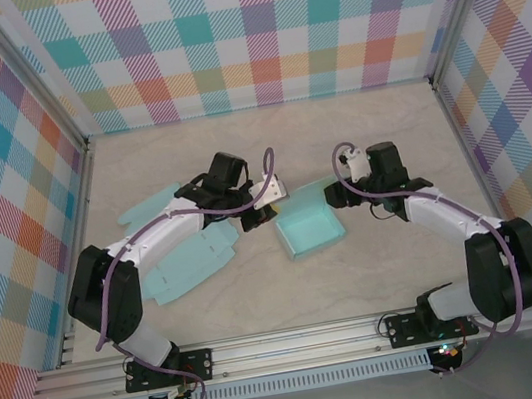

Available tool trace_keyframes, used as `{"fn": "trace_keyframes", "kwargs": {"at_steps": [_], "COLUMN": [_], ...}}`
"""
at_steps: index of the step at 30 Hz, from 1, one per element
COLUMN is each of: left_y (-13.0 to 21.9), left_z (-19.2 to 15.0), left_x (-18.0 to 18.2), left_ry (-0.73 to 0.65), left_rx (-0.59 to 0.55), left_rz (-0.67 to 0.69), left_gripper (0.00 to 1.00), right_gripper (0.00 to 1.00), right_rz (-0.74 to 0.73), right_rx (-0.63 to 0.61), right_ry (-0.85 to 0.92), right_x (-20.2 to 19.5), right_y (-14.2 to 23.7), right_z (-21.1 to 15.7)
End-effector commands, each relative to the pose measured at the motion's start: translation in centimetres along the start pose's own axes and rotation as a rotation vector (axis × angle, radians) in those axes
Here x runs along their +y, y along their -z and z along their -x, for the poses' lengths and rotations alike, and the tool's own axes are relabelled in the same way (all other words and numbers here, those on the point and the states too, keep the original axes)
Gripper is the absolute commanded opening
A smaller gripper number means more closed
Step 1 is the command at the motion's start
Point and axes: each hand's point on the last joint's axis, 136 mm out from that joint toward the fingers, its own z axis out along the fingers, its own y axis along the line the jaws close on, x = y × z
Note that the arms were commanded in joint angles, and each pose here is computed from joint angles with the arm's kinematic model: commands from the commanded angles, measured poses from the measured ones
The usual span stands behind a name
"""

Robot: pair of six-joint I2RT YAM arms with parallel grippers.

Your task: Fold the paper box

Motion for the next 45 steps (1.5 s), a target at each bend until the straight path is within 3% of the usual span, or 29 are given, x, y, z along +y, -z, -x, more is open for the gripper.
{"fn": "trace_keyframes", "kwargs": {"at_steps": [1, 13, 29, 33, 36, 39, 45], "left_y": [0.1, -0.2, -0.3, -0.3, 0.0, 0.4, 1.6], "left_z": [0.4, 0.8, 0.5, 0.5, 0.3, -0.3, 0.0], "left_x": [0.8, 2.0, 2.6, 2.9, 3.7, 4.7, 6.8], "left_ry": [0.015, 0.127, 0.143, 0.166, 0.216, 0.272, 0.377], "left_rx": [-0.003, -0.013, -0.003, 0.004, 0.014, 0.041, -0.023], "left_rz": [0.017, 0.063, 0.105, 0.118, 0.166, 0.264, 0.47], "left_gripper": [0.0, 0.06, 0.11, 0.17, 0.28, 0.28, 0.28], "right_gripper": [0.59, 0.29, 0.26, 0.07, 0.01, 0.01, 0.0], "right_rz": [0.068, 0.053, -0.042, -0.038, -0.049, -0.061, -0.093], "right_rx": [-0.034, -0.076, -0.107, -0.103, -0.107, -0.11, -0.104], "right_ry": [0.012, -0.059, -0.077, -0.085, -0.086, -0.081, -0.055], "right_x": [1.5, 1.2, -0.4, -0.3, -0.2, -0.1, 0.2], "right_y": [0.4, 0.9, 0.5, 0.3, 0.4, 0.6, 0.7], "right_z": [1.5, 1.3, 1.4, 1.5, 1.5, 1.5, 1.3]}}
